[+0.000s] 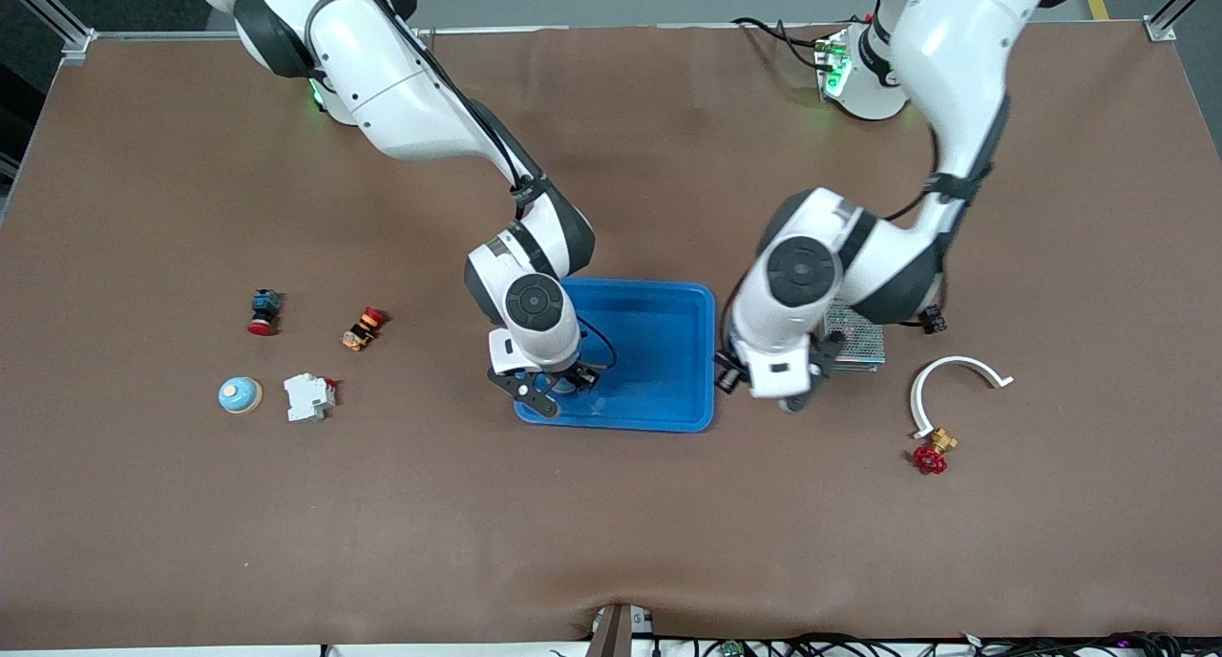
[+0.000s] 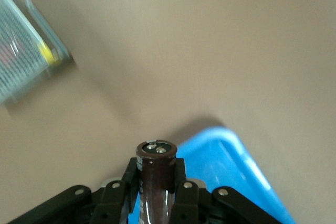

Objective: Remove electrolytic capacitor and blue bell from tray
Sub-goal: 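Carry the capacitor with the left gripper while the right gripper carries the bell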

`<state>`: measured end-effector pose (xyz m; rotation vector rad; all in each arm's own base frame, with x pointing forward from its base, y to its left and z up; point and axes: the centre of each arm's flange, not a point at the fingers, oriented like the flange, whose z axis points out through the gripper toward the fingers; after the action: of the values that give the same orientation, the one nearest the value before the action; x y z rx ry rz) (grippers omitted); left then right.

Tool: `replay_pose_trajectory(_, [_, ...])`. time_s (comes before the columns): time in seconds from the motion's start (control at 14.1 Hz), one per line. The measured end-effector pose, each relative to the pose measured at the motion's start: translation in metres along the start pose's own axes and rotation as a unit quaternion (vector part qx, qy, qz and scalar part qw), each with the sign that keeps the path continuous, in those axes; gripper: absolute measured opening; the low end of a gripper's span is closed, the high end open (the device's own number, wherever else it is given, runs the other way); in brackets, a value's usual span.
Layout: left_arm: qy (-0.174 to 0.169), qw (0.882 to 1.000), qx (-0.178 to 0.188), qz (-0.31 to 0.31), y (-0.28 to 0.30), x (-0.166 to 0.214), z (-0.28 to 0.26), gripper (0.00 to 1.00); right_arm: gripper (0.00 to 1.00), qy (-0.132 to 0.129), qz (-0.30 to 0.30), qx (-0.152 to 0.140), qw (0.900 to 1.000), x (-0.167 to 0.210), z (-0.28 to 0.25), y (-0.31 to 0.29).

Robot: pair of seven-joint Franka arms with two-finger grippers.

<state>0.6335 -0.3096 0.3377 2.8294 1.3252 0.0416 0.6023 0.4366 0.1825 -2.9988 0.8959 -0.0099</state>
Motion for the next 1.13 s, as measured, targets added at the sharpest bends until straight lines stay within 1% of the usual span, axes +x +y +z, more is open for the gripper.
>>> replay_pose_trajectory(0.21, [0.003,0.999,-0.004,0.034,-0.032,0.090,-0.025,0.30,0.67,0.002,0.001,0.000,1.000,0.002,0.000,0.001])
replay_pose_trajectory(0.35, [0.003,0.998,-0.004,0.066,-0.058,0.149,-0.027,0.30,0.67,0.004,0.004,0.000,1.000,0.008,-0.004,0.001])
replay_pose_trajectory(0.42, [0.003,0.996,-0.004,0.085,-0.073,0.176,-0.026,0.30,0.67,0.002,0.005,-0.004,1.000,0.012,-0.009,0.001])
replay_pose_trajectory(0.57, [0.002,0.991,-0.001,0.133,-0.102,0.224,-0.022,0.30,0.67,-0.003,0.005,-0.017,1.000,0.022,-0.026,-0.001])
replay_pose_trajectory(0.71, [-0.002,0.982,0.003,0.189,-0.134,0.269,-0.014,0.30,0.67,-0.010,-0.007,-0.029,0.999,0.035,-0.046,0.000])
replay_pose_trajectory(0.78, [-0.006,0.977,0.005,0.212,-0.151,0.289,-0.008,0.30,0.67,-0.015,-0.018,-0.036,0.999,0.042,-0.053,0.002])
replay_pose_trajectory(0.92, [-0.016,0.968,0.008,0.252,-0.173,0.315,0.014,0.30,0.67,-0.028,-0.056,-0.051,0.997,0.060,-0.064,0.012])
replay_pose_trajectory(1.06, [-0.014,0.961,0.001,0.276,-0.176,0.324,0.041,0.30,0.67,-0.039,-0.108,-0.057,0.992,0.082,-0.074,0.026])
replay_pose_trajectory(1.13, [-0.012,0.960,-0.003,0.279,-0.174,0.325,0.055,0.30,0.67,-0.041,-0.136,-0.055,0.988,0.094,-0.079,0.032])
